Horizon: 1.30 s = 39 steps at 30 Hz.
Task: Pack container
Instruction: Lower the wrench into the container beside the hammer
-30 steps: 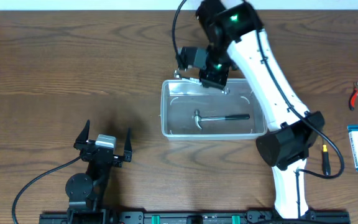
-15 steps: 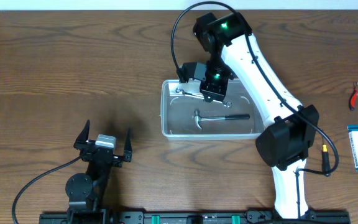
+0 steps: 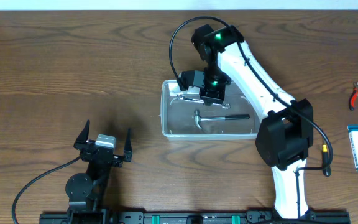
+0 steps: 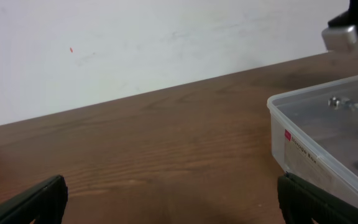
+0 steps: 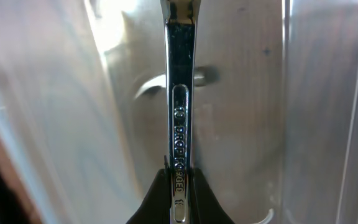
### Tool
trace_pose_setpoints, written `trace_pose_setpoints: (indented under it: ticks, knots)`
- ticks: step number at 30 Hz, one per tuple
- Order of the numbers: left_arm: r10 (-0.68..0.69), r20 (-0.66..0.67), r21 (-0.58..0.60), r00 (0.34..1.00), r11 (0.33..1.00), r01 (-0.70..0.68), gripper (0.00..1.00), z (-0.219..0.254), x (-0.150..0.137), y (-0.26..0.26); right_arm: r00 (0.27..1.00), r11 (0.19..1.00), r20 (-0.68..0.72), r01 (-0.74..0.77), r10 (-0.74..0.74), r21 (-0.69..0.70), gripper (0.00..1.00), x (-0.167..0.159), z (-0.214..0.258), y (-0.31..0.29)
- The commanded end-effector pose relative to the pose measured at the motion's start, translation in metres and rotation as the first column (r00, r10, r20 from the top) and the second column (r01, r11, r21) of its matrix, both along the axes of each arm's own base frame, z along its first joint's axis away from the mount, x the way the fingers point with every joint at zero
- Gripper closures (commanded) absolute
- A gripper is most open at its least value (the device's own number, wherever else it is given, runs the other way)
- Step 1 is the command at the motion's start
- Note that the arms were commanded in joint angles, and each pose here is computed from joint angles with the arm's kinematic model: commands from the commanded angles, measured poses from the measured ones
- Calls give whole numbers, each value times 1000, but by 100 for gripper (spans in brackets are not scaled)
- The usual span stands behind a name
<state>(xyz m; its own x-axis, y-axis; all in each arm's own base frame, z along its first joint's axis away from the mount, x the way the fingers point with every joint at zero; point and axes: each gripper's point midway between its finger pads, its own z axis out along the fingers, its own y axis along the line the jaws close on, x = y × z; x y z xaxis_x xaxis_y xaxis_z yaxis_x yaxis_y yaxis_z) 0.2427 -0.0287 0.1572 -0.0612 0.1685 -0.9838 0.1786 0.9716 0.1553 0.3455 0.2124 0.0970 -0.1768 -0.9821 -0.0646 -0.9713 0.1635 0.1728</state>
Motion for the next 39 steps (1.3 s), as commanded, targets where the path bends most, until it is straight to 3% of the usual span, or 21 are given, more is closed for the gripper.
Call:
trace_pose_setpoints:
  ticks: [1, 27, 32, 39]
  knots:
    - [1, -46, -5, 999, 1000, -1, 2, -16, 0, 0, 999, 999, 33, -24, 25, -21, 99, 1, -2, -5]
    - [1, -46, -5, 999, 1000, -1, 2, -16, 0, 0, 997, 998, 65, -26, 30, -54, 97, 3, -58, -12]
    - [1, -46, -5, 999, 1000, -1, 2, -16, 0, 0, 997, 998, 72, -25, 30, -59, 78, 5, -58, -13]
    - [1, -46, -5, 999, 1000, -1, 2, -16, 0, 0, 997, 998, 73, -19, 23, -58, 64, 6, -58, -13]
